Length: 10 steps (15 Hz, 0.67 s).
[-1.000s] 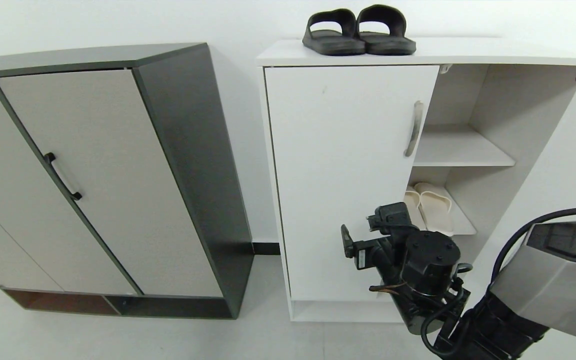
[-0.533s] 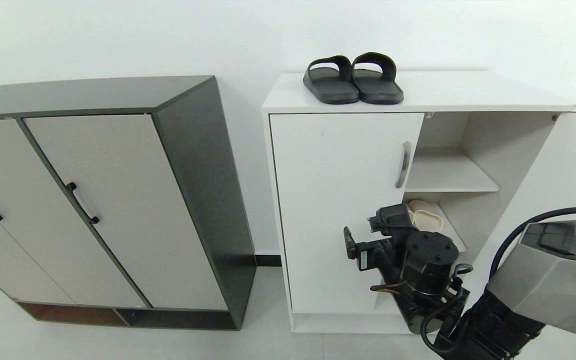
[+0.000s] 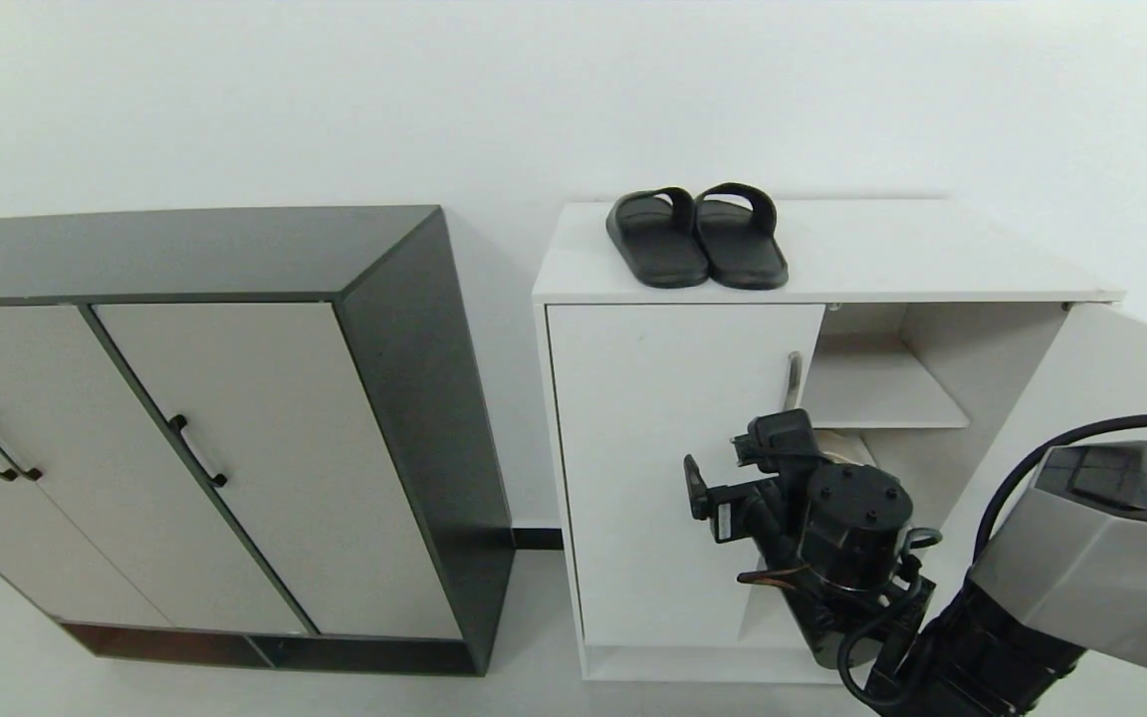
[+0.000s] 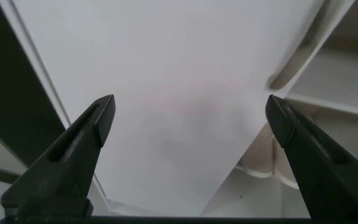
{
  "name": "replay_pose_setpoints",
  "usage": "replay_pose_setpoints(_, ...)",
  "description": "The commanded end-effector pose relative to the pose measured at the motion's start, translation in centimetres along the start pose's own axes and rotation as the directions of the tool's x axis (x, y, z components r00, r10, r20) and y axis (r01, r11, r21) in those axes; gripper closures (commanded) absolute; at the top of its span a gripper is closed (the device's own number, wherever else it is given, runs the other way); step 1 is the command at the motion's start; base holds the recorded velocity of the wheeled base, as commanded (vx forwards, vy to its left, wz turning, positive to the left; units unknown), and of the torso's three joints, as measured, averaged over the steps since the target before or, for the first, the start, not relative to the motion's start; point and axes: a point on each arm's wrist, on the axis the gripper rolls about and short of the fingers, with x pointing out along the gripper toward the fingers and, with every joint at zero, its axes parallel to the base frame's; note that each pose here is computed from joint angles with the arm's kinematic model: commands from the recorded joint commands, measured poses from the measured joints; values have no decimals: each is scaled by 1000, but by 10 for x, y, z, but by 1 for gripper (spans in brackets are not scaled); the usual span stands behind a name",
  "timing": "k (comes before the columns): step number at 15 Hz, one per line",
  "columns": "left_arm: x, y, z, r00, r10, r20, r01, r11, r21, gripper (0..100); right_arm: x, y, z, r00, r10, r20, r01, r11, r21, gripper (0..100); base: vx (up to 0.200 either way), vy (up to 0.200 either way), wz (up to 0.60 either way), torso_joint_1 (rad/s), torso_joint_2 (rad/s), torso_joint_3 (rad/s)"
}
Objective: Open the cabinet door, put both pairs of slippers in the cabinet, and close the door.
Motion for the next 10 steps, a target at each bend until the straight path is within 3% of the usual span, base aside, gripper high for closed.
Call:
replay_pose_setpoints(1, 0, 0, 0, 1000, 0, -1, 0, 1000, -1, 100, 0, 1, -1, 1000, 2, -2, -2, 1000, -2, 0, 0, 0, 0, 163, -476, -305)
replay_pose_setpoints(8, 0, 0, 0, 1000, 0, 0, 0, 1000, -1, 100, 1, 2, -5, 1000, 3, -10, -3, 1000, -7, 0, 0, 0, 0, 205, -514, -311)
replay_pose_setpoints(10, 0, 0, 0, 1000, 0, 0, 0, 1000, -1, 100, 1, 2, -5, 1000, 3, -10, -3, 1000, -7, 0, 0, 0, 600, 229, -547, -308)
